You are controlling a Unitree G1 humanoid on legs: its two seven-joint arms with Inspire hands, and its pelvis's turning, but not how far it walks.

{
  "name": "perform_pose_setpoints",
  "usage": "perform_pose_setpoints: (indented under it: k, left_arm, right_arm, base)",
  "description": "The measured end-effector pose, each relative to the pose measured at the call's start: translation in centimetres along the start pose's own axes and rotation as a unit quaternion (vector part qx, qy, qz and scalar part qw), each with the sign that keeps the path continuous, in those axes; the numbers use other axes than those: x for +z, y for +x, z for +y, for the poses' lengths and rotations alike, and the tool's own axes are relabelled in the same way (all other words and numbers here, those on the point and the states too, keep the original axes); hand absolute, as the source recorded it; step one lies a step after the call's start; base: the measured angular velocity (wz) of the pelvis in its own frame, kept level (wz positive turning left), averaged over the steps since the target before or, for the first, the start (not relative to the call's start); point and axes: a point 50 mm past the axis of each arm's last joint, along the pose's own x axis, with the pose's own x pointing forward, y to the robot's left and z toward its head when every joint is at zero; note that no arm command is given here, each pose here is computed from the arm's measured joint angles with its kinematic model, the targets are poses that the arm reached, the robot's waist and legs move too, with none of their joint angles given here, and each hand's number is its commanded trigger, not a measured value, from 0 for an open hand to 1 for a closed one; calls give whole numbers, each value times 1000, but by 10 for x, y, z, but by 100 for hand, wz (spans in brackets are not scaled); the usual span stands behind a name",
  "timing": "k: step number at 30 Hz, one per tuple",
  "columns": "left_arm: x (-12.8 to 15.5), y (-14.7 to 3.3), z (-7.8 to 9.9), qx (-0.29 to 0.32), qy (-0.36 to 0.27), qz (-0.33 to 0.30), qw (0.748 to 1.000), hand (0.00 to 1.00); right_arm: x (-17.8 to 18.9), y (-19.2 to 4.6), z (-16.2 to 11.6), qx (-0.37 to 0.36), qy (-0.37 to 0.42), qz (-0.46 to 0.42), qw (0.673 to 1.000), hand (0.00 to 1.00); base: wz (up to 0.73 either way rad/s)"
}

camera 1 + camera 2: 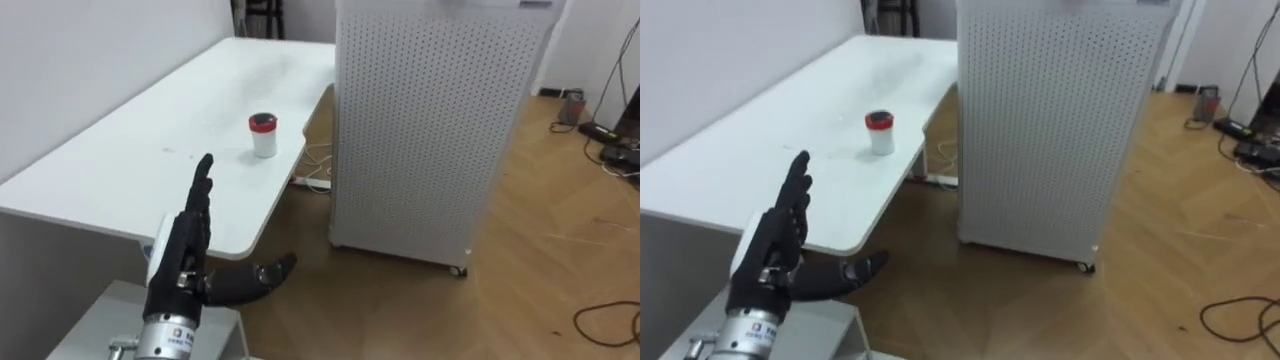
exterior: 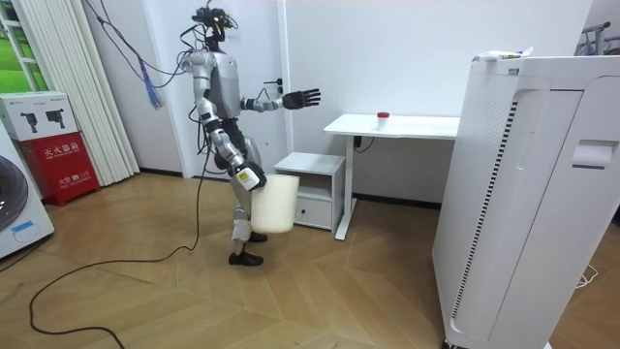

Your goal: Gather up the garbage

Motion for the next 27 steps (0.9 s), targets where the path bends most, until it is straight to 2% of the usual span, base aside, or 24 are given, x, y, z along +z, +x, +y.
perform_pose_setpoints:
  k: [6, 15, 22, 27]
  left_arm:
    - [0, 0, 3, 24, 0, 1, 1000, 0]
    - [-5, -4, 5, 22, 3, 13, 1000, 0]
    - [-8, -5, 4, 23, -4, 21, 1000, 0]
    - [-14, -9, 7, 31, -12, 30, 999, 0]
  right_arm:
    - [2, 1, 3, 1, 2, -8, 1000, 100]
    - [7, 3, 15, 32, -13, -18, 999, 100]
    - [7, 1, 6, 21, -17, -17, 1000, 100]
    - [-4, 0, 11, 28, -28, 16, 999, 100]
  base:
    - [-8]
    - [-25]
    - [-6]
    - [-14]
